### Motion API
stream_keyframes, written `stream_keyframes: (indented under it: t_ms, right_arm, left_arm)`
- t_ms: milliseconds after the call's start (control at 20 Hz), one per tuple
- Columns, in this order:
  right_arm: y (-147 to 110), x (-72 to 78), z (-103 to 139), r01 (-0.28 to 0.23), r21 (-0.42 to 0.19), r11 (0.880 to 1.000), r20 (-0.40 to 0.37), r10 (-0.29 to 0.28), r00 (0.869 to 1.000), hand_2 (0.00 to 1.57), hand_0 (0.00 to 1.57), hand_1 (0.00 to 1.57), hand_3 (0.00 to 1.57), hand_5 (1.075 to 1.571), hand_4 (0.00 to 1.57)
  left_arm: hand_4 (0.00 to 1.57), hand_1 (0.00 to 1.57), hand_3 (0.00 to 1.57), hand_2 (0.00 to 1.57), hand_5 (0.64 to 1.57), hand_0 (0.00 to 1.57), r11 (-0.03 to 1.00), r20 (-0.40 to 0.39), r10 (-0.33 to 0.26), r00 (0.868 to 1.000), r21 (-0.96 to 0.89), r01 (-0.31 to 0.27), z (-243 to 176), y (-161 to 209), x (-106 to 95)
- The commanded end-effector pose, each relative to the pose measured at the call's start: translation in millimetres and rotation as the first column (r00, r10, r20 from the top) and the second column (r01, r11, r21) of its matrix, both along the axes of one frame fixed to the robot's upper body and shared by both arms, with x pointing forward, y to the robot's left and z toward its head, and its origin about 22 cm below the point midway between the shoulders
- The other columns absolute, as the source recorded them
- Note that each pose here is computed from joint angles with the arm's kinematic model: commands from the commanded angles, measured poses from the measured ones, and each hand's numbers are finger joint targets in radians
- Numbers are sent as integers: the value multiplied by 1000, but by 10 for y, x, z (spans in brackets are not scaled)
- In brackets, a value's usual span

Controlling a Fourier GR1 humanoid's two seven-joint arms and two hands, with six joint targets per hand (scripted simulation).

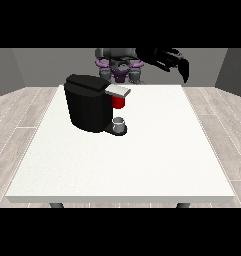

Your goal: Insert the coffee pod into the coffee machine and close the lid

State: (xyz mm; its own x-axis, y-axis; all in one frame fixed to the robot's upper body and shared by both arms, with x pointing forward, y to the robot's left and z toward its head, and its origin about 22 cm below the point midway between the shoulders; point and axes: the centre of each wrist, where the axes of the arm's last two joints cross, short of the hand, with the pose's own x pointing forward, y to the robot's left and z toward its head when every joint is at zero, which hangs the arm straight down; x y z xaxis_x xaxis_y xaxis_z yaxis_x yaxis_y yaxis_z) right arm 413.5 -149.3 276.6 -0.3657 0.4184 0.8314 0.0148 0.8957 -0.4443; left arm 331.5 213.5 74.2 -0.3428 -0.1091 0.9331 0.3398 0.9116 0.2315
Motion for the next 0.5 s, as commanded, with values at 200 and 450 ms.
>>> stream_keyframes:
  t_ms: [200, 450]
  right_arm:
    - [77, 143, 145, -30, 41, 999, 53, 28, 998, 0, 0, 0, 0, 1571, 0]
    - [297, 166, 245, -47, 37, 998, 56, 44, 997, 0, 0, 0, 0, 1571, 53]
  left_arm:
    - [215, 0, 0, 0, 1571, 0, 1000, 33, -6, 999, -7, 6, 264, 130, 71]
    - [297, 0, 0, 0, 1571, 0, 1000, 44, -13, 999, -16, 13, 219, 114, 84]
